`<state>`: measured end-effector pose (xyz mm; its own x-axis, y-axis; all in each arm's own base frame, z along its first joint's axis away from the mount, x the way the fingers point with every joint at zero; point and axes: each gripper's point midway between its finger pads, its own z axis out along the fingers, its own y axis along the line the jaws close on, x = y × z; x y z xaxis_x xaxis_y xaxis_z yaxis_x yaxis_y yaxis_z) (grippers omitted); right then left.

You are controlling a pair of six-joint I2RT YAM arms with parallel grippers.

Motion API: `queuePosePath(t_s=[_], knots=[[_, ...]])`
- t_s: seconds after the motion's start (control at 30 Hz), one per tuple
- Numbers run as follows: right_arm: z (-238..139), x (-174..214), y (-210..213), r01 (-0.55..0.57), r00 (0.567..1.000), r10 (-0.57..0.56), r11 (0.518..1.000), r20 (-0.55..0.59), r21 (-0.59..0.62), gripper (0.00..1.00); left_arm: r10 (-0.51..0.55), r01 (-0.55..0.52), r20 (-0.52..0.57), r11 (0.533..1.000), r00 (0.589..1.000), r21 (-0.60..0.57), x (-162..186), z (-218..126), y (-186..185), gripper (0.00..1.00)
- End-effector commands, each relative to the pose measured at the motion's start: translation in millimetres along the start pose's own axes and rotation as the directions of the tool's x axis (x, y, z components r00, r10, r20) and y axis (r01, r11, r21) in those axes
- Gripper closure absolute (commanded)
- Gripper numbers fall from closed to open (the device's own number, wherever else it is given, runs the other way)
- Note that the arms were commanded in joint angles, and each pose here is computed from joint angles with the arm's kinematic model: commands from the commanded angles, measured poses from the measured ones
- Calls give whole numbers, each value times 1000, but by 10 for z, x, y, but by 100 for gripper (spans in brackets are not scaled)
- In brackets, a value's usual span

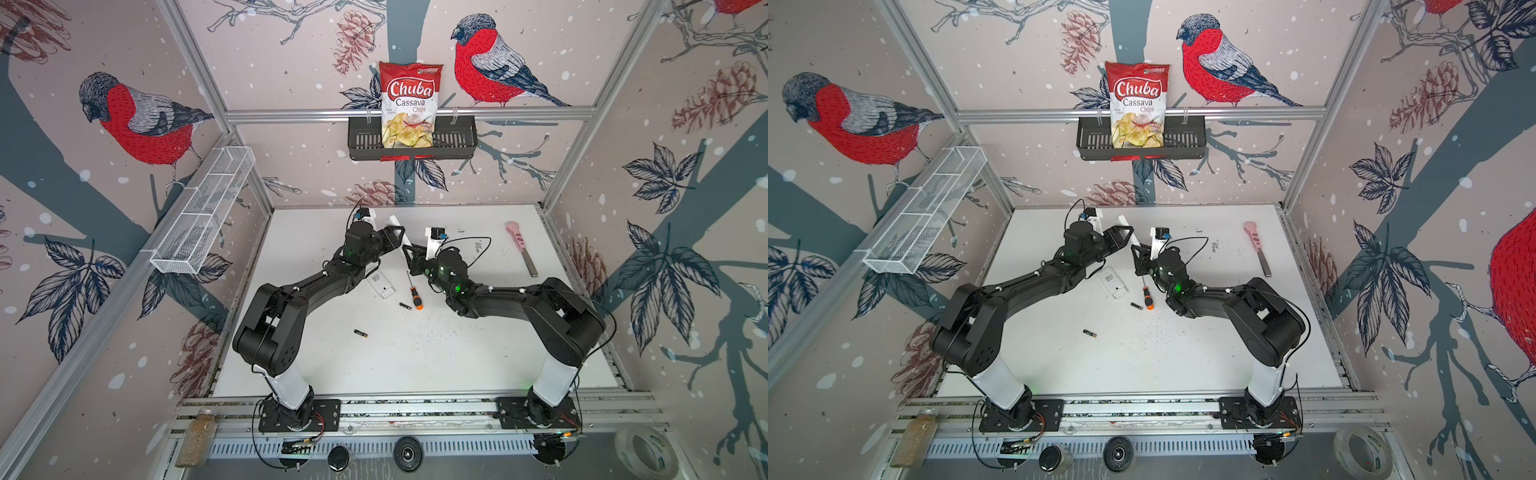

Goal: Unload the batteries from the remote control

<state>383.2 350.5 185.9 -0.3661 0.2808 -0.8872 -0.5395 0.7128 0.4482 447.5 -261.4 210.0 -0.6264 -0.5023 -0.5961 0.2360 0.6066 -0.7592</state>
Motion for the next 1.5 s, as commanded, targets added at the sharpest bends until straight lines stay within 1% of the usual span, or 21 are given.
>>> queuePosePath(t_s=[0.0, 0.1, 0.17, 0.33, 0.47, 0.63, 0.7, 1.0, 1.1, 1.2, 1.47], knots=[[-13, -7, -26, 0, 1000, 0, 1000, 2, 19, 73, 7, -9, 42, 999, 999, 49, -112, -24, -134, 61], [-27, -12, -23, 12, 1000, -12, 1000, -2, 22, 75, 7, -9, 40, 999, 999, 48, -106, -22, -131, 61], [-44, -24, -11, 24, 1000, -24, 999, -3, 22, 78, 8, -10, 42, 999, 999, 47, -110, -24, -127, 61], [-85, -46, -2, 53, 999, -53, 998, -8, 33, 79, 8, -10, 47, 999, 999, 47, -133, -32, -126, 61], [-113, -34, 3, 66, 998, -66, 997, -14, 37, 78, 7, -9, 50, 999, 999, 45, -146, -35, -115, 61], [-142, 1, -20, 67, 998, -66, 997, -23, 44, 72, 7, -9, 53, 999, 999, 43, -160, -38, -107, 61], [-150, -1, -28, 67, 998, -66, 997, -22, 48, 71, 7, -9, 54, 999, 999, 42, -165, -37, -107, 61], [-164, -22, -42, 70, 997, -69, 996, -19, 56, 73, -11, 9, 70, 1000, 997, 30, -184, -23, -38, 61], [-149, -20, -27, 59, 998, -58, 997, -17, 50, 69, -31, 28, 86, 999, 996, 27, -200, -19, -12, 62], [-148, -33, -10, 44, 999, -44, 998, -7, 40, 68, -48, 46, 111, 999, 993, 24, -226, -39, 5, 62], [-90, -10, 36, 24, 1000, -24, 1000, -5, 11, 71, -55, 52, 118, 998, 992, 25, -226, -38, 11, 62]])
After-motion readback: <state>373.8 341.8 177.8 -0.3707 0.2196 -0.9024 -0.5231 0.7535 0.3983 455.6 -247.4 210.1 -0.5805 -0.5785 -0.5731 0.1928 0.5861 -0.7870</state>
